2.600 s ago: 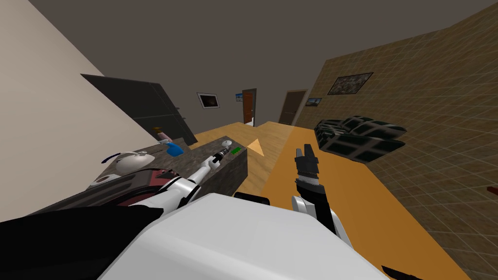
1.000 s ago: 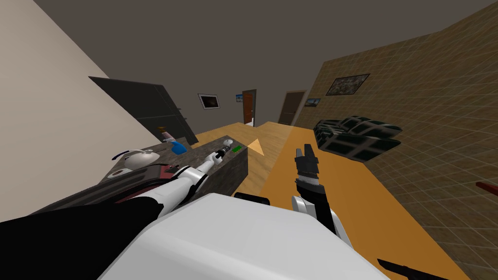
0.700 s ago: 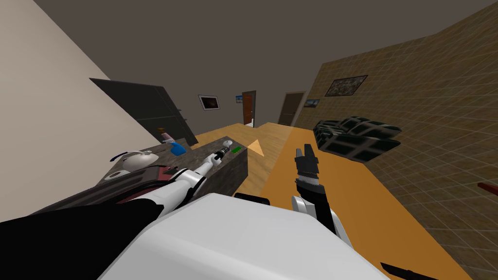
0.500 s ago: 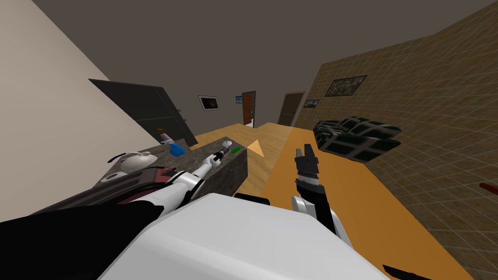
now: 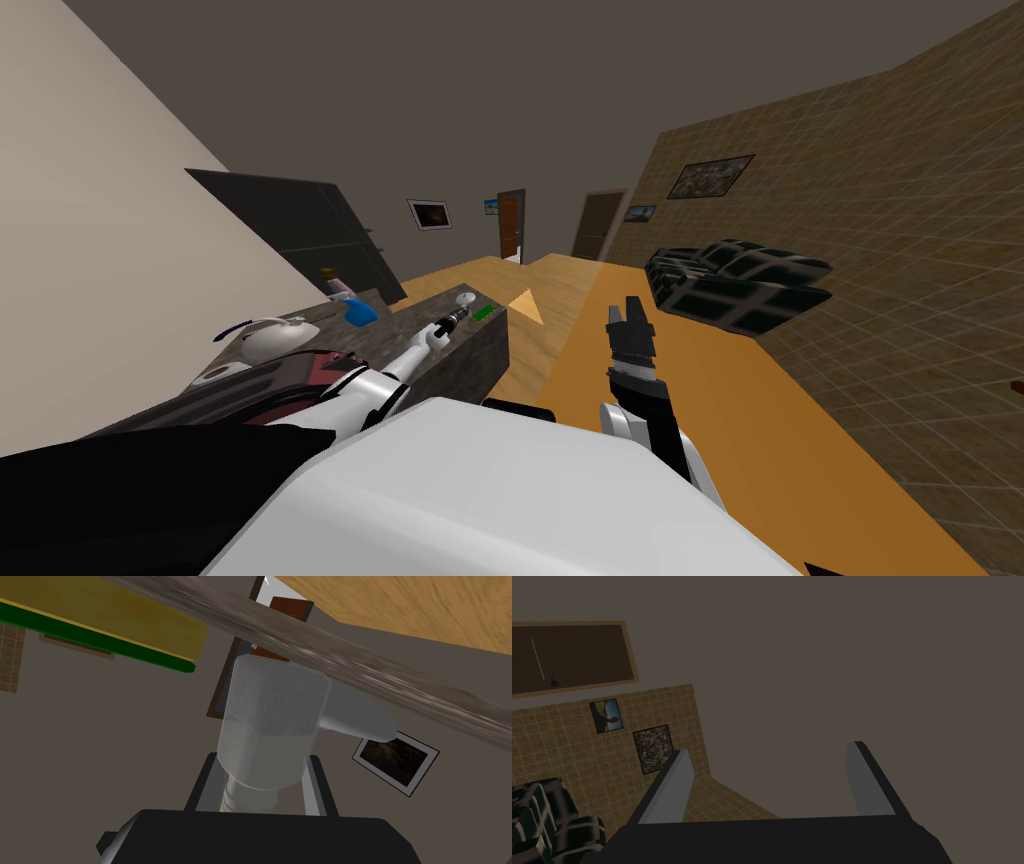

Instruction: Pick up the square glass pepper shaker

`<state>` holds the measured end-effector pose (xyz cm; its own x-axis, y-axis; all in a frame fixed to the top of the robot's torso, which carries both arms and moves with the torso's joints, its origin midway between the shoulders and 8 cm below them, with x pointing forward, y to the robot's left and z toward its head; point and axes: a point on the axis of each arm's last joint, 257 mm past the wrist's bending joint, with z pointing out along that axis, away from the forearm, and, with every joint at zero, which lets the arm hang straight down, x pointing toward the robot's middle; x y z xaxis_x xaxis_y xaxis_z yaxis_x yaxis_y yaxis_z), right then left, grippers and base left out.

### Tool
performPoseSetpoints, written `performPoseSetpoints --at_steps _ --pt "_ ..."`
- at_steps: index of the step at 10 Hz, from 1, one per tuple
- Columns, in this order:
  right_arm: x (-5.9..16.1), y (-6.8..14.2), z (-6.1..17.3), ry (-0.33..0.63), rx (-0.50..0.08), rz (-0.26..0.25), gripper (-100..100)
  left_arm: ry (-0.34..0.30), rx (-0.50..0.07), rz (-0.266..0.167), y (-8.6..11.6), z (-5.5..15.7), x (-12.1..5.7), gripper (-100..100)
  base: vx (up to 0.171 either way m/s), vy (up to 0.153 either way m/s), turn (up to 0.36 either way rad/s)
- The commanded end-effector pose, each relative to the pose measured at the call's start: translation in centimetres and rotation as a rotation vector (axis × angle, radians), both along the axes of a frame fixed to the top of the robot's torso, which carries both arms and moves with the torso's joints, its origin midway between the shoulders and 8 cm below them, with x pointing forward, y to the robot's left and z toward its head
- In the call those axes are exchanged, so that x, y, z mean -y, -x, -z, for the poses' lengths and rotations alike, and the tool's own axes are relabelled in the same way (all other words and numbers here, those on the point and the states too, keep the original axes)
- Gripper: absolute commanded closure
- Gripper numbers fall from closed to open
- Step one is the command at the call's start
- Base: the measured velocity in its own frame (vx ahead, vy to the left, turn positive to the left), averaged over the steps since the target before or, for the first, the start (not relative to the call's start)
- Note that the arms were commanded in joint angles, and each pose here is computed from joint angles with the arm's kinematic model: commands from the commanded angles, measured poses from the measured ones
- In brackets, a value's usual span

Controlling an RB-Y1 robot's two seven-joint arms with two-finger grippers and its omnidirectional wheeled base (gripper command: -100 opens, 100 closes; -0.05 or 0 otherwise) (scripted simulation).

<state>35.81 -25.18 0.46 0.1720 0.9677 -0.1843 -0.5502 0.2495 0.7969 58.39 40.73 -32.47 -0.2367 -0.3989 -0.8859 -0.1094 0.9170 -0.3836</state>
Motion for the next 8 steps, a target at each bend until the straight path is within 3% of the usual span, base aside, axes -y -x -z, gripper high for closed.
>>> performPoseSetpoints --at_steps 1,2,4,5,7,8 --pt "0.0 0.0 0.0 0.000 0.000 0.000 0 0.003 0.018 0.016 0.0 -0.6 0.8 100 0.008 0.000 0.008" --pt "0.0 0.0 0.0 0.000 0.000 0.000 0 -0.003 -0.005 -0.010 1.5 0.4 -0.7 100 0.055 -0.008 -0.016" --pt "0.0 0.0 0.0 0.000 0.000 0.000 0 0.002 0.018 0.015 1.9 -0.3 0.5 100 0.053 -0.004 0.009" --pt "0.0 0.0 0.0 0.000 0.000 0.000 0 -0.006 -0.007 -0.014 3.2 0.6 -1.1 100 0.063 -0.001 -0.013" --pt "0.0 0.0 0.0 0.000 0.000 0.000 0 0.001 0.018 0.014 3.8 -0.3 0.3 100 0.053 -0.002 0.012" --pt "0.0 0.0 0.0 0.000 0.000 0.000 0 -0.007 -0.003 -0.012 5.1 0.4 -1.1 100 0.066 -0.001 -0.017"
